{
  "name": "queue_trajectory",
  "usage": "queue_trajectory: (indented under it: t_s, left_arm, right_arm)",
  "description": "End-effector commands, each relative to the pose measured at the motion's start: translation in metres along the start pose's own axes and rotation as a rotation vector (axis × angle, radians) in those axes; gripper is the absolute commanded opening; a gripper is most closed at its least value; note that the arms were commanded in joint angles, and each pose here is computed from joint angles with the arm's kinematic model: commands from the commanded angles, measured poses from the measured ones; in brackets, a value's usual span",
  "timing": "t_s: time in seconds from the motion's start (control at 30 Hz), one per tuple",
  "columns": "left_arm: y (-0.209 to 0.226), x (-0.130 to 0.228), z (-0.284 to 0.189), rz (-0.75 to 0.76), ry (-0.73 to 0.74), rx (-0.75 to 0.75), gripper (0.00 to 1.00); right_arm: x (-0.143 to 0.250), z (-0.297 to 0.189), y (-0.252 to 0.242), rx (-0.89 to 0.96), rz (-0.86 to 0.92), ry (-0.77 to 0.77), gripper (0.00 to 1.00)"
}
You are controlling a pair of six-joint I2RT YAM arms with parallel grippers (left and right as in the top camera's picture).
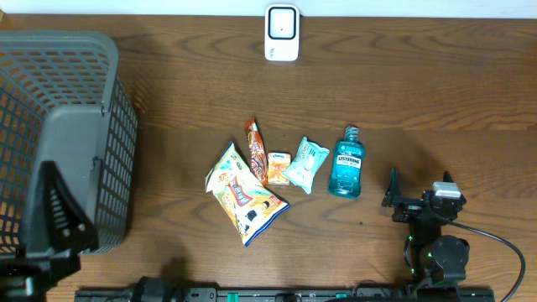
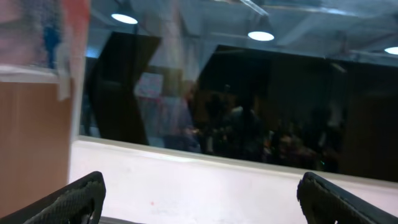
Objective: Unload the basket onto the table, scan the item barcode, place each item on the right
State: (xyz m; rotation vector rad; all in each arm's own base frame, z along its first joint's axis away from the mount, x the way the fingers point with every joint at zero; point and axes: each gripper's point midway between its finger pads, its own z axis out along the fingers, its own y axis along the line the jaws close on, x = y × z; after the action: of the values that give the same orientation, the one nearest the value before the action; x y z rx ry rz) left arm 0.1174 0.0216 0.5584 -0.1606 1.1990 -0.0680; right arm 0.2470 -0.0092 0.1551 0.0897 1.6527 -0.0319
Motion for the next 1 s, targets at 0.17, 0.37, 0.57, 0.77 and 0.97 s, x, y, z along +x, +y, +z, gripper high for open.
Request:
queue_trajectory:
  t_s: [0.17, 0.37, 0.57, 0.77, 0.97]
  left_arm:
    - [-0.019, -0.010, -0.012, 0.035, -0.051, 0.059, 0.98]
    - [-0.026, -0.015, -0.014, 0.018, -0.073, 0.079, 0.98]
    - [-0.052, -0.007, -0.036, -0.007, -0.064, 0.236, 0.98]
    - [-0.048, 0.019, -0.065, 0.002, -0.087, 0.233, 0.98]
    - [-0.047, 0.028, -0.076, 0.013, -0.144, 0.236, 0.98]
  right_arm:
    - [0.002, 0.000, 0.001, -0.005, -0.009, 0.005, 0.99]
    - [0.002, 0.000, 0.001, -0.005, -0.009, 0.005, 0.99]
    - [0.002, 0.000, 0.001, -0.005, -0.009, 0.005, 0.99]
    - [0.002, 0.000, 0.001, -0.005, -0.009, 0.005, 0.99]
    - [0.002, 0.000, 0.001, -0.005, -0.009, 0.005, 0.99]
